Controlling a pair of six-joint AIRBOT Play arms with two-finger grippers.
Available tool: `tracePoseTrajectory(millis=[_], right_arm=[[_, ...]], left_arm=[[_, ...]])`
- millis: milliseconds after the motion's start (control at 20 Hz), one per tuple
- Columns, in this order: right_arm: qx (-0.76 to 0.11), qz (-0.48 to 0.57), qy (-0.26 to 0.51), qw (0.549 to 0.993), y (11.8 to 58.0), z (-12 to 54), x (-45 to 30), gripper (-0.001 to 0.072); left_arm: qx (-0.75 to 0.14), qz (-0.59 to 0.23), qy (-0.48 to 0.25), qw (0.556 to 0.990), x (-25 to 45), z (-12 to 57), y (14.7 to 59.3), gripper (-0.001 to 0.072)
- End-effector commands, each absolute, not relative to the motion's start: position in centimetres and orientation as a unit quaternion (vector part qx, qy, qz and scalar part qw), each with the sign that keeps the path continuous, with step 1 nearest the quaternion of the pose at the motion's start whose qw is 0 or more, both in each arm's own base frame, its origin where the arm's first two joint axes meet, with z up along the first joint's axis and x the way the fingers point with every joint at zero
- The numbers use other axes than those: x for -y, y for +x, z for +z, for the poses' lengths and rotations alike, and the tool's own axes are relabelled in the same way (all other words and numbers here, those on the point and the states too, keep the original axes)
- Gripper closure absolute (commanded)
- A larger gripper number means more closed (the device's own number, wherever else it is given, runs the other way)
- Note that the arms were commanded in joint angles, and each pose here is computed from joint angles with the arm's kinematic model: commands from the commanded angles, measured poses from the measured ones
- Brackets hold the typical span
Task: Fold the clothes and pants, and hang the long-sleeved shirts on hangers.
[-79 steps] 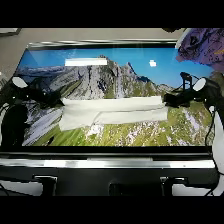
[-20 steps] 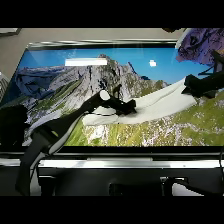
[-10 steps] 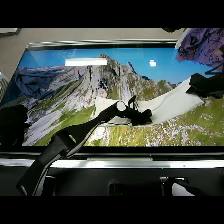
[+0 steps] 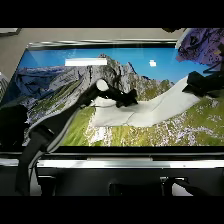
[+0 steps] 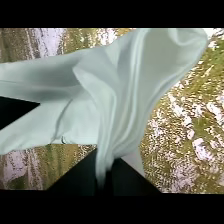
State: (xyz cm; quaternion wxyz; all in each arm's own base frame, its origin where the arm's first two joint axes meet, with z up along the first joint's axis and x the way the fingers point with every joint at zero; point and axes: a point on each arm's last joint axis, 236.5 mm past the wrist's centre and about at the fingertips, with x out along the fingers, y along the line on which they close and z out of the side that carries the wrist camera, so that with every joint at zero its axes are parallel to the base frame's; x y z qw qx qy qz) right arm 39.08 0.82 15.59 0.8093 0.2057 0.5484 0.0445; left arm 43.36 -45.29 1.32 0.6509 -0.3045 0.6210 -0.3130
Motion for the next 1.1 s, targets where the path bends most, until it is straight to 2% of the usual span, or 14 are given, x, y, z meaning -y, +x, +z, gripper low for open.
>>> tracePoseTrajectory(millis=[0, 200, 450, 700, 1050], right_arm=[[-0.541, 0.060, 0.212, 0.812, 40.2, 15.8, -5.5, 0.0682], [-0.548, 0.085, 0.197, 0.809, 41.2, 14.1, -14.0, 0.0682], [-0.560, 0.137, 0.183, 0.796, 41.6, 9.5, -25.3, 0.0682], [-0.588, 0.156, 0.174, 0.774, 40.9, 3.0, -32.4, 0.0682], [-0.602, 0.151, 0.180, 0.763, 41.6, -2.1, -34.8, 0.0681]], left_arm=[[-0.614, -0.237, -0.221, 0.720, 33.3, 5.5, 46.2, 0.0694], [-0.592, -0.154, -0.190, 0.768, 21.9, 10.8, 47.2, 0.0693], [-0.562, -0.113, -0.211, 0.792, 14.6, 15.3, 47.1, 0.0692], [-0.557, -0.090, -0.225, 0.794, 11.4, 16.1, 46.9, 0.0691], [-0.557, -0.093, -0.217, 0.796, 11.1, 16.1, 46.9, 0.0691]])
